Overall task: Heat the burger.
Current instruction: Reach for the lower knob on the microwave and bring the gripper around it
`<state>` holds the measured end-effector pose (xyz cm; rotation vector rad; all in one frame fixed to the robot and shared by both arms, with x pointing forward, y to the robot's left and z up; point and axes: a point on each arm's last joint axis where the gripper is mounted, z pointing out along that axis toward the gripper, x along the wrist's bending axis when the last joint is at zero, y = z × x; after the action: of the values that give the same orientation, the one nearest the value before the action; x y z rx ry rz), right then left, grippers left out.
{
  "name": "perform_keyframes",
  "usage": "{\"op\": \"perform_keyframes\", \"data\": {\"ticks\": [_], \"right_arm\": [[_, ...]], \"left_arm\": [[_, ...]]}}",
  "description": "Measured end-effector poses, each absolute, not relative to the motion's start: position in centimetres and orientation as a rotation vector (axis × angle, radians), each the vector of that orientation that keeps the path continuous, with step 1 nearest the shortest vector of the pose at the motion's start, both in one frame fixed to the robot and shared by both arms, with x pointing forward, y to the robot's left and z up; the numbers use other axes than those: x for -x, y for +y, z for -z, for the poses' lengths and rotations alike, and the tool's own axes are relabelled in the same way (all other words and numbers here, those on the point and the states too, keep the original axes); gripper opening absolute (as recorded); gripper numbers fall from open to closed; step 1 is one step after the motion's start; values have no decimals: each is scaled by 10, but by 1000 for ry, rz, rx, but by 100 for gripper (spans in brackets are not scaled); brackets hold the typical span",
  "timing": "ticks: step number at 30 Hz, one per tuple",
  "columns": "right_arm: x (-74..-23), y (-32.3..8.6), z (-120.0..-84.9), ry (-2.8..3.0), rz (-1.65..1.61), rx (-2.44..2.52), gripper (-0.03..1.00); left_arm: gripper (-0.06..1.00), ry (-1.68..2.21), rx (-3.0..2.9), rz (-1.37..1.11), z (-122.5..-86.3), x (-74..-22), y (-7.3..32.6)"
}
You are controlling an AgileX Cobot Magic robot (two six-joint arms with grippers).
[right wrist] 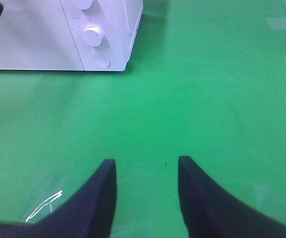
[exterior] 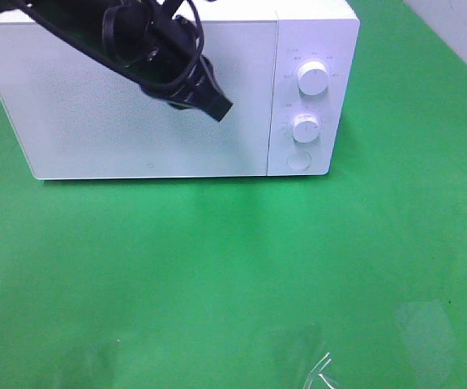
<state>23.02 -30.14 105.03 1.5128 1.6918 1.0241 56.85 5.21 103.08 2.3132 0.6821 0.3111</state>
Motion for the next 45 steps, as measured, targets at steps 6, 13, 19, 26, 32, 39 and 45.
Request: {"op": "perform_keyframes", "data": {"ticks": [6, 13, 19, 26, 32, 39, 45], "right_arm": [[-230, -301, -1050, 1692, -1024, -1513, 41], [-230, -301, -1050, 1692, -1024, -1513, 41], [-230, -301, -1050, 1692, -1024, -1513, 41], [-230, -301, -1050, 1692, -1024, -1513, 41], [-230, -301, -1050, 1692, -1024, -1513, 41], [-230, -301, -1050, 1692, -1024, -1513, 41], [-230, -301, -1050, 1692, -1024, -1513, 41]], "left_arm": [[0, 1000, -2628, -232, -1030, -548, 87], [0, 1317, -2685, -169, -1035, -548, 126], [0, 1526, -2582, -31, -1043, -553, 162], [0, 1709, -2387, -78, -1070, -540, 215], [0, 1824, -2262, -171, -1090, -509, 246], [0, 1820, -2169, -281, -1109, -443, 262], [0, 1768, -2112, -355, -1106, -378, 273]]}}
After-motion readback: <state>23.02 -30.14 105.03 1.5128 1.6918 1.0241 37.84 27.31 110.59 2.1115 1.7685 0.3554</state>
